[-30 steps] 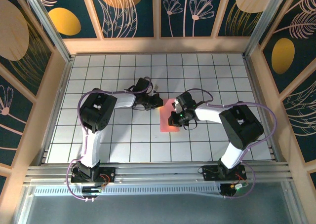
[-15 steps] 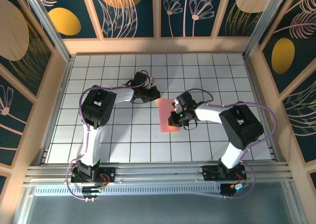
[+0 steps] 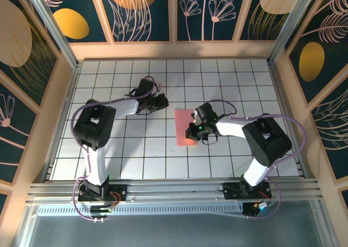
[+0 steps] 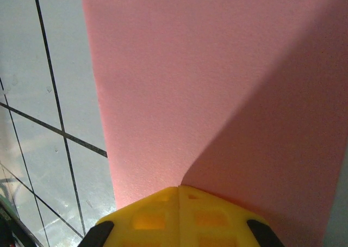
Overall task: Fold a paper plane with a square sheet of paper (fold left side to right side)
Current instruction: First fold the square sheet of paper in half at the center of the table, then hold the square sheet of paper at the center of the table.
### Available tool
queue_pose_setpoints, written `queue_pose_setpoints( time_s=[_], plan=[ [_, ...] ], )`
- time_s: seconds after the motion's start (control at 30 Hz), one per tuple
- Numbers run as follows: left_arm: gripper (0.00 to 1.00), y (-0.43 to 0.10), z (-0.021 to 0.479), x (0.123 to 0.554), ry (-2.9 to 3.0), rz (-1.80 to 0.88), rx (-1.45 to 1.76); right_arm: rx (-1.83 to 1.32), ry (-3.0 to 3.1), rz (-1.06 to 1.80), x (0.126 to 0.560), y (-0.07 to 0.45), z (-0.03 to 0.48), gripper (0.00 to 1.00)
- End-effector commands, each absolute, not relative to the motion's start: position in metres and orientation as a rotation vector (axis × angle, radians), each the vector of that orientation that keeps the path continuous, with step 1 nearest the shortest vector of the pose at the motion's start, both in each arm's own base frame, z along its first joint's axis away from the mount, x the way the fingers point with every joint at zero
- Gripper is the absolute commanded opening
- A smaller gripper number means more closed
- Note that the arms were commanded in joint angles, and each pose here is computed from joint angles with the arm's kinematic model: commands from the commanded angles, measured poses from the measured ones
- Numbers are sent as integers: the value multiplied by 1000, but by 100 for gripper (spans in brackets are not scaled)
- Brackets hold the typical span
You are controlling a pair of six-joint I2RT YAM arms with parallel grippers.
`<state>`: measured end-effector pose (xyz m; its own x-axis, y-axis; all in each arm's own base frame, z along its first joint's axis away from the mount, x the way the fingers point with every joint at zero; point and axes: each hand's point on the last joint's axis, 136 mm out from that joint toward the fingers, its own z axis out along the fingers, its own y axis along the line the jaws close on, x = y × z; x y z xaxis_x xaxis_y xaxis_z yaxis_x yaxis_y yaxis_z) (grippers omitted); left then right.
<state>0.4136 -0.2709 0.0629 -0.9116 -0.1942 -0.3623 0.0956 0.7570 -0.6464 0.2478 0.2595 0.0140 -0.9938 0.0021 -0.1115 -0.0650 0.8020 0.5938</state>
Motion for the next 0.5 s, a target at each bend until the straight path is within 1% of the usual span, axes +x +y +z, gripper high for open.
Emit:
queue_pose_setpoints(
  time_s=[0.0,0.1,0.17,0.23,0.33,0.4,0.47],
  plan=[
    [3,-273,79,387,2512,-1055,-71,35,2966,771,237,242,-16,0],
    [3,-288,79,360,2531,-1134,-52,25,2963,757,242,243,-16,0],
    [3,-300,69,339,2576,-1151,-29,19,2968,743,242,243,-16,0],
    [3,-314,63,328,2598,-1177,-7,17,2969,730,242,242,-17,0],
    [3,-330,52,323,2618,-1199,4,9,2970,725,240,242,-18,0],
    [2,-331,37,321,2654,-1184,-3,2,2973,722,239,243,-19,0],
    [2,-336,38,329,2641,-1183,2,-1,2975,716,238,242,-19,0]
  ],
)
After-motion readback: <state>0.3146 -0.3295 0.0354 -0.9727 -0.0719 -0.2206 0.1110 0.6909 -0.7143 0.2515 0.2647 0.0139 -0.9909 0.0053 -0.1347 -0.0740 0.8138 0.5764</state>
